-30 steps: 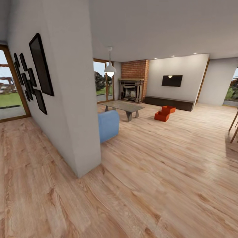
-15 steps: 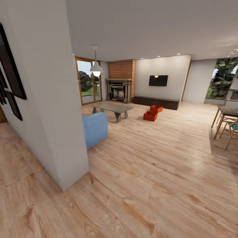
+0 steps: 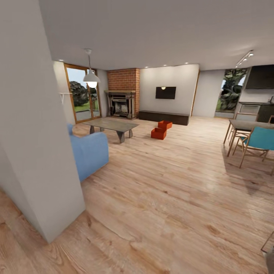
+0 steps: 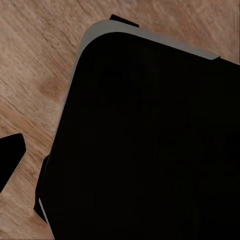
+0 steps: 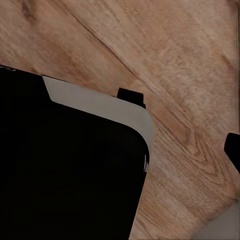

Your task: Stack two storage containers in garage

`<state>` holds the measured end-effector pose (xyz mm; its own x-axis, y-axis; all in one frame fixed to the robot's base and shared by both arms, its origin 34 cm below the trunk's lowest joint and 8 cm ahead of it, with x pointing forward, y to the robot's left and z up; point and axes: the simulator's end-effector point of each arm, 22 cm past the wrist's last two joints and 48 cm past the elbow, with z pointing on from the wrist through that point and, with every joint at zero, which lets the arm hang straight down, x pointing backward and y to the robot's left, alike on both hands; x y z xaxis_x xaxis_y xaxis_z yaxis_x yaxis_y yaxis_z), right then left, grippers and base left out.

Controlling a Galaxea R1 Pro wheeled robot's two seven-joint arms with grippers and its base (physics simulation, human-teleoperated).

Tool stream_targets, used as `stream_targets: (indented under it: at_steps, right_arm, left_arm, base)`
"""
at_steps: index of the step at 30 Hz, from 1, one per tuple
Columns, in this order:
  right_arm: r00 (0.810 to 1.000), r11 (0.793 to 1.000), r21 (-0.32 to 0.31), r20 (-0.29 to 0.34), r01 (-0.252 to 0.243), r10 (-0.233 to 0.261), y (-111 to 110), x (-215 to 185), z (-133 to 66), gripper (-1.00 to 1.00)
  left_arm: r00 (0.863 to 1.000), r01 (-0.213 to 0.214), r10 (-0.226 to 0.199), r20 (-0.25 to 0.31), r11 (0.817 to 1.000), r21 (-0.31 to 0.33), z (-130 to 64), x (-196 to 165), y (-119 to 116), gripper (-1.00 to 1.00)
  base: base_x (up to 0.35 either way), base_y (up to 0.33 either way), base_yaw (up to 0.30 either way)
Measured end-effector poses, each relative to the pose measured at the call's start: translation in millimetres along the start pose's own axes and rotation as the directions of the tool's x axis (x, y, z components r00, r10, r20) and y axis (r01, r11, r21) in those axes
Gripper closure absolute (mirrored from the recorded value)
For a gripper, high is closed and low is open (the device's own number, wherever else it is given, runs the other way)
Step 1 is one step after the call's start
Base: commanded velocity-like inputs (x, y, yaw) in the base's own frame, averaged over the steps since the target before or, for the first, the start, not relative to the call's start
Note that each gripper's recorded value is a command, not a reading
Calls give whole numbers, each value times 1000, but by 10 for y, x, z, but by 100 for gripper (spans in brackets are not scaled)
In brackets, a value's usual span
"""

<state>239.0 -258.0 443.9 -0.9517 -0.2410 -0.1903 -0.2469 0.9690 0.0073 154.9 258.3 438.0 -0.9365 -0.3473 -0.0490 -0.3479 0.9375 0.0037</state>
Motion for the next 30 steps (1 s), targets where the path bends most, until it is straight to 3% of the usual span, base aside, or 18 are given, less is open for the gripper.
stream_targets:
  at_steps: [21, 30]
  right_arm:
    - [1000, 1000, -3, -1, 9, -9, 19, 0, 1, -100]
    - [1000, 1000, -2, -4, 15, -15, 6, 7, 0, -100]
  left_arm:
    - [1000, 1, -1, -1, 1000, 0, 0, 2, 0, -100]
    - [1000, -3, 3, 2, 1000, 2, 0, 0, -15, -100]
  base:
    - [325, 0, -249]
    - [325, 0, -36]
